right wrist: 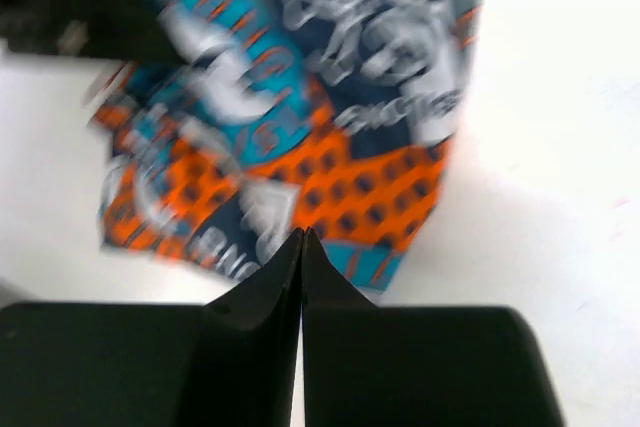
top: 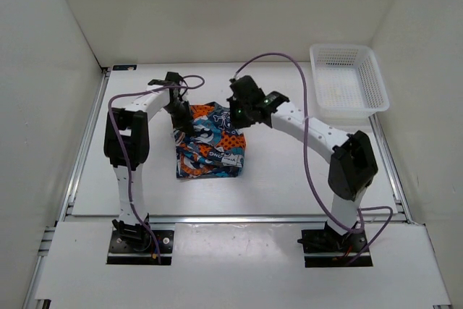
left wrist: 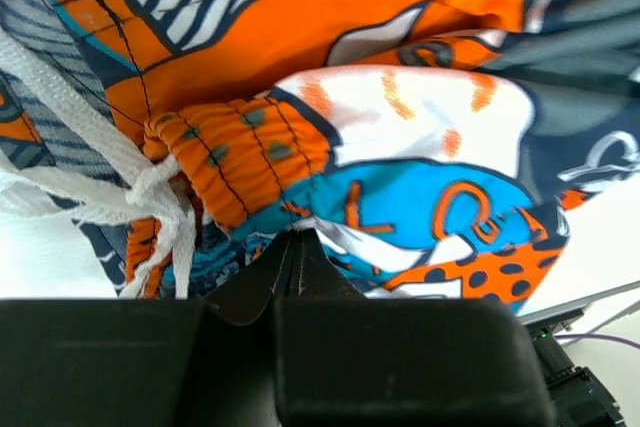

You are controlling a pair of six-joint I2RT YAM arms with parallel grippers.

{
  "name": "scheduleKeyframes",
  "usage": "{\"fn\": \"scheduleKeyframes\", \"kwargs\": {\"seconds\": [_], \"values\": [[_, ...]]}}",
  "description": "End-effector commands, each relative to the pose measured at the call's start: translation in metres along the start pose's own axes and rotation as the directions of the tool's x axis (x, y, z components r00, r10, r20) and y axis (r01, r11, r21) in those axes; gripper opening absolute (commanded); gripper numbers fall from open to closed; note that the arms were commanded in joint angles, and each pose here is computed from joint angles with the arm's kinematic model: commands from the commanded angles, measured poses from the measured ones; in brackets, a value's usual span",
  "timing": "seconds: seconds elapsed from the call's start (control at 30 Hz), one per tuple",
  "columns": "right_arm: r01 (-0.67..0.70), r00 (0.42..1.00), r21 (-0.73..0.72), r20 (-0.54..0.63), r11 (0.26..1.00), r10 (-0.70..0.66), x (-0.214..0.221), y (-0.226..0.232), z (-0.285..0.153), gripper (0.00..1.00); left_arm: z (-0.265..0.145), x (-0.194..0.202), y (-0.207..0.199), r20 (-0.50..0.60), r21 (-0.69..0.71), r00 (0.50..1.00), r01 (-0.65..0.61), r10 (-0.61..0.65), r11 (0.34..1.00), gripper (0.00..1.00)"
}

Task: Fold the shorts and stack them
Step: Fold the shorts

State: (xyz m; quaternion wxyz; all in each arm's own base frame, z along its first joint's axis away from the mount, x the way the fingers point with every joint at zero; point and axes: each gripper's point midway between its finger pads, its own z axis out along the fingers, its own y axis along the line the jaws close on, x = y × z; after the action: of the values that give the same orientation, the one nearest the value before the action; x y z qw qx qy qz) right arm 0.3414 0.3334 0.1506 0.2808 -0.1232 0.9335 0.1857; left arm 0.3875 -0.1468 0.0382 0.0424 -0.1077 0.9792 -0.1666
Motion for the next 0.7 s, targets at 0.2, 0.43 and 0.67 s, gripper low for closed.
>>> {"fn": "scheduleKeyframes", "kwargs": {"seconds": [0.2,0.43,0.67], "values": [[0.020,0.972,0.099,-0.235,0.995,0.004,0.119,-0.007,0.067,0.00,-0.063,-0.025,-0.030,0.146,0.050,0.988,-0.062,0.055,0.997,0.10],[0.006,0.999,0.026,-0.039,1.000,-0.005,0.043,0.023,-0.011,0.16,-0.138,-0.025,-0.052,0.263,0.080,0.960,-0.124,0.099,0.989,0.33],[-0.160,0.919,0.260,0.391,0.952,0.048,-0.041,-0.043,-0.168,1.00,-0.259,0.000,-0.060,0.520,0.098,0.847,-0.185,0.108,0.978,0.47]]}}
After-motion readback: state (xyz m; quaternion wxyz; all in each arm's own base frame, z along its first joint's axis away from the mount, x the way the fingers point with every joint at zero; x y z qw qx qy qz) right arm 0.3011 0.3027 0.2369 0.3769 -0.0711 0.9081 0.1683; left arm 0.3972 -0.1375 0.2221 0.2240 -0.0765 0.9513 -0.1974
